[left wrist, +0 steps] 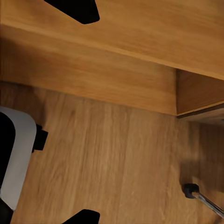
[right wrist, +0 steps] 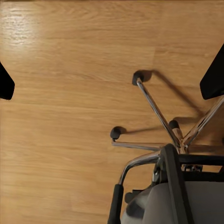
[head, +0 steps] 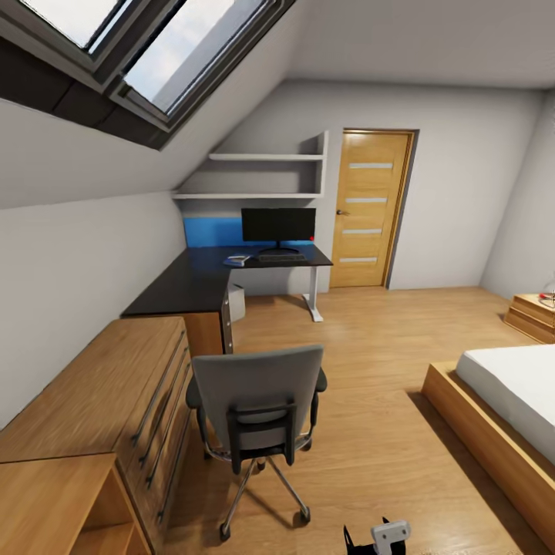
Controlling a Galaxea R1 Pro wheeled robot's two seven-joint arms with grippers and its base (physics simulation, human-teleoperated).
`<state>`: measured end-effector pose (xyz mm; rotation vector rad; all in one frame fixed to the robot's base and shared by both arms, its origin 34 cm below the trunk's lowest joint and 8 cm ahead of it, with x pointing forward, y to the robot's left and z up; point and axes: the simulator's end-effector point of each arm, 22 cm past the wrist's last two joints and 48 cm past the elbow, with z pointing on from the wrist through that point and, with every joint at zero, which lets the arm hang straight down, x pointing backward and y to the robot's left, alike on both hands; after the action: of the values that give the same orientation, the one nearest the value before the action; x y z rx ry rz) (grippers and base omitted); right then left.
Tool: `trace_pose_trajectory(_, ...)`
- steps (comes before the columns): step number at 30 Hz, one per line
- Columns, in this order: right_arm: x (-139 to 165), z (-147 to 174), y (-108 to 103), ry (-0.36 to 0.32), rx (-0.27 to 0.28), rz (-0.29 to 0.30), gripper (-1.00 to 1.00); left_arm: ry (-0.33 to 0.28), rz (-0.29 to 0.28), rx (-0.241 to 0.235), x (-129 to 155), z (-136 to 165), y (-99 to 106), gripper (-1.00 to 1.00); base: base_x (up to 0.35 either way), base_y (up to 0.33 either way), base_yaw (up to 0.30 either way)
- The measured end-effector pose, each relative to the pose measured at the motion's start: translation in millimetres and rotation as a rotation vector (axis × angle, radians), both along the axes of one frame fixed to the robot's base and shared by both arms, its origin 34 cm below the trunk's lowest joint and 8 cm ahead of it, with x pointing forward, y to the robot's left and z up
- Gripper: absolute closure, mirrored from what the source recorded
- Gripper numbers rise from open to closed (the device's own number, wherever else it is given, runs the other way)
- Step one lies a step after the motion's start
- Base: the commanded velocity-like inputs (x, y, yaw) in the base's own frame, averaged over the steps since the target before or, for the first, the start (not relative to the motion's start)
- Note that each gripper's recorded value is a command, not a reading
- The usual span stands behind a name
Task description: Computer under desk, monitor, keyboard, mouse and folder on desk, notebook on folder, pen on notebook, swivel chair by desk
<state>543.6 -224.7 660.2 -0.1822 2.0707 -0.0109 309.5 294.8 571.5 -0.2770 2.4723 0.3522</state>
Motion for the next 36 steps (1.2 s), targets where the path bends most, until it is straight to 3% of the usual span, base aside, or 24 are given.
trace_pose_trajectory(12,-4,-25,0,0.023,-0.001,-0.001,-1.00,0.018,0.001,0.002,-5,-20,1,-1.00,0.000,0.000,-0.083)
trace_pose_trajectory(36,-5,-66,0,0.030,-0.001,0.000,-1.00,0.026,0.002,0.003,-7,-59,1,-1.00,0.000,0.000,0.027)
